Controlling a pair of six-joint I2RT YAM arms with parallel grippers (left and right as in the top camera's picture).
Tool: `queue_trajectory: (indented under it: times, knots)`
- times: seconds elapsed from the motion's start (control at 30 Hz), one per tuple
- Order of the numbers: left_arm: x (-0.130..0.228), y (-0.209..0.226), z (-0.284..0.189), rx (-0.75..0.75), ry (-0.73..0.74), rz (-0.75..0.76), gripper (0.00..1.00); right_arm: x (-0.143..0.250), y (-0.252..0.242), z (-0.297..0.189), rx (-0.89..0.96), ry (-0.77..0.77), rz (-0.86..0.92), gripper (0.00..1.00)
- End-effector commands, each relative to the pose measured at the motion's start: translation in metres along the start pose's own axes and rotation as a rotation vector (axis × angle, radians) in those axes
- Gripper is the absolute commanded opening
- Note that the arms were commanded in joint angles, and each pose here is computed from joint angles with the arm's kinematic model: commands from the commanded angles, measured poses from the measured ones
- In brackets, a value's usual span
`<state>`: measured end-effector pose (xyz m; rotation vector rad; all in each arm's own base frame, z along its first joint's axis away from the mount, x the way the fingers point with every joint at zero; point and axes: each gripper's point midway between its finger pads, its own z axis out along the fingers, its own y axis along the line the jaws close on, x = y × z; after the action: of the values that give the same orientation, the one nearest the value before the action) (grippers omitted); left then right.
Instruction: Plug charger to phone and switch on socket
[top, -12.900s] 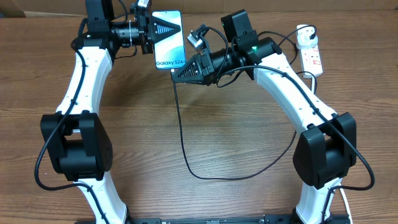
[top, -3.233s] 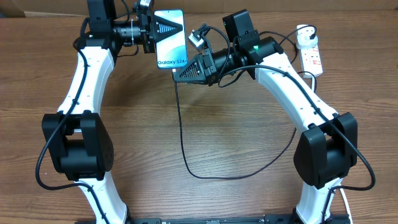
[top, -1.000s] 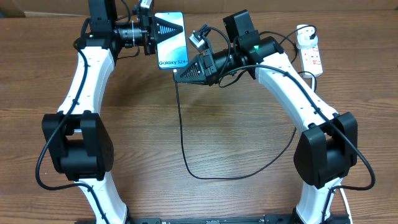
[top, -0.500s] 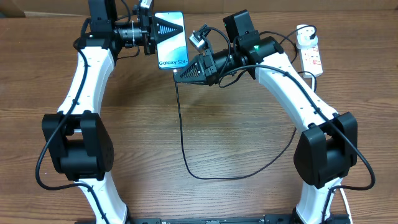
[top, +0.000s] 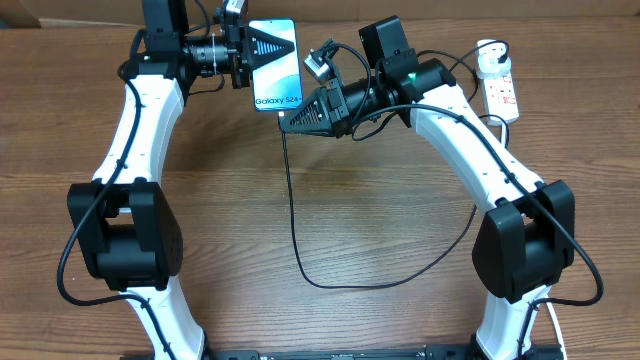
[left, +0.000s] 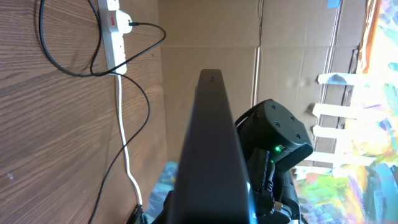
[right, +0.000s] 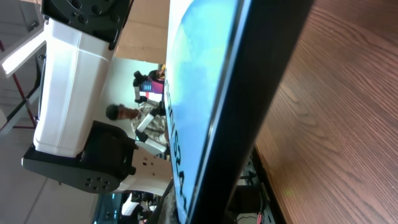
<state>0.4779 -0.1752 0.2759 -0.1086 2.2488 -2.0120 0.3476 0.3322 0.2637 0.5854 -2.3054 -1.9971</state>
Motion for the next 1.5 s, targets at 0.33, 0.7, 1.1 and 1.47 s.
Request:
queue_trajectory:
  times: [0.33, 0.7, 1.1, 1.47]
  knots:
    - [0.0099, -0.0075, 0.0076, 0.019, 0.040, 0.046, 0.04, 0.0014, 0.0236, -0.0067, -0.055, 0.007, -0.068, 0.04]
    - [0.0104, -0.0079, 0.0076, 0.021, 0.042, 0.046, 0.04, -0.0002, 0.0209, -0.0117, -0.048, -0.004, -0.056, 0.04]
    - [0.0105, -0.0079, 0.0080, 0.021, 0.043, 0.045, 0.04, -0.0021, 0.0168, -0.0114, -0.024, -0.015, -0.054, 0.04]
    - [0.0099, -0.0074, 0.0080, 0.018, 0.039, 0.037, 0.04, -0.0016, 0.0147, -0.0111, -0.013, -0.016, -0.040, 0.04]
